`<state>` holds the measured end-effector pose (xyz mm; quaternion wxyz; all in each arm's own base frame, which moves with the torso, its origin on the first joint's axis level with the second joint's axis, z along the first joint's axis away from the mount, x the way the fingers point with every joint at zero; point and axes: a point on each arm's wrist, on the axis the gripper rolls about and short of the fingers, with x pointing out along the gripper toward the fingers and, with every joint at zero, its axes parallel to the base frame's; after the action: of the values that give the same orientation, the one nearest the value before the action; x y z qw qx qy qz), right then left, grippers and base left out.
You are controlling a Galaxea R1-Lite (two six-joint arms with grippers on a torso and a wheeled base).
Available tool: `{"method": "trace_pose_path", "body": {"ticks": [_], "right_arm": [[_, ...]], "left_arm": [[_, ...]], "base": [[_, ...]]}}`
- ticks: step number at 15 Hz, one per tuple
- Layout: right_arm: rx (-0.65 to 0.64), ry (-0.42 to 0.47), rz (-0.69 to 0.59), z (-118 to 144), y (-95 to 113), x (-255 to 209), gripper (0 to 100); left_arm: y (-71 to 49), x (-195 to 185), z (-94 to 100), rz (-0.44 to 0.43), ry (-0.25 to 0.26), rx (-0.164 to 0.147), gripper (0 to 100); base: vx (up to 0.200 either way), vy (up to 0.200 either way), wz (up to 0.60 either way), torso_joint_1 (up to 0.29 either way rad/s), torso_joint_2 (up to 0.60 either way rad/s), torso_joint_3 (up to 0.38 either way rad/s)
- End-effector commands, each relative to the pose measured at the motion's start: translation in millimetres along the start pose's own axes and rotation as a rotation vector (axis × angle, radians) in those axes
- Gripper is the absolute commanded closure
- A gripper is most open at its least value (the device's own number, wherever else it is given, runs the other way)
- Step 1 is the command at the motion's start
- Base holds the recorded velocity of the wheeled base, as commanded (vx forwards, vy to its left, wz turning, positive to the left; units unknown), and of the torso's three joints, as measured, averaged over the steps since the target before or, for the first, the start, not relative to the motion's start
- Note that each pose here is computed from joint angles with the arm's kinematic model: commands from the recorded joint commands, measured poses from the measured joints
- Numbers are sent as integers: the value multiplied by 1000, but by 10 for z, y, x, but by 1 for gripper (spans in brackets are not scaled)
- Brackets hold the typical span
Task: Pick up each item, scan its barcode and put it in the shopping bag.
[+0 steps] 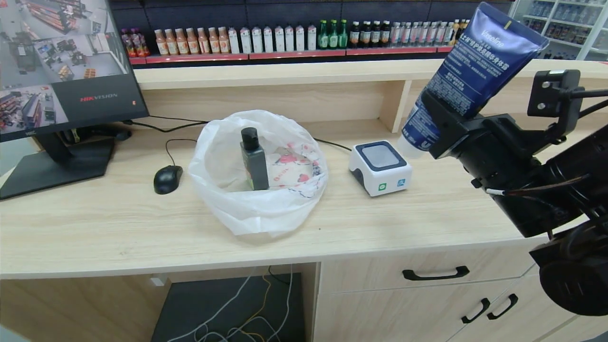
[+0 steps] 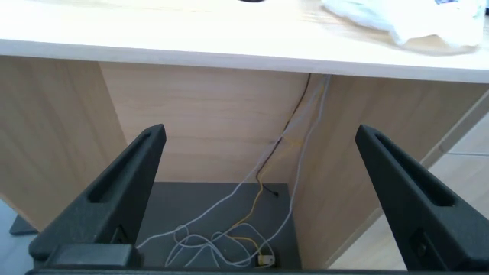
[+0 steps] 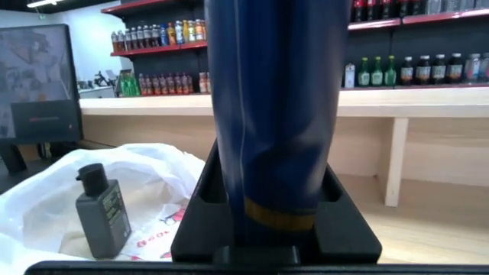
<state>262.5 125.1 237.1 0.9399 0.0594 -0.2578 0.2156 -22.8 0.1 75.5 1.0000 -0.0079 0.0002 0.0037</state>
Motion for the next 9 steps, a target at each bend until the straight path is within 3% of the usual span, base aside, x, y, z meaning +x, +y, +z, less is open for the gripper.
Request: {"method": "trace_pose_path", "body": {"ticks": [1,4,9], "right_arm": [[-1,-3,2,10,6,-8,100],[-11,-15,-1,52,1,-12,100],[-22,-14,23,55,56,-22,100]], "left_arm": [[0,0,0,0,0,2,0],[0,0,0,0,0,2,0],[0,0,0,0,0,3,0]], "base": [[0,200,0,2,2,-2],[0,200,0,-1,1,1],[0,0,0,0,0,0]]}}
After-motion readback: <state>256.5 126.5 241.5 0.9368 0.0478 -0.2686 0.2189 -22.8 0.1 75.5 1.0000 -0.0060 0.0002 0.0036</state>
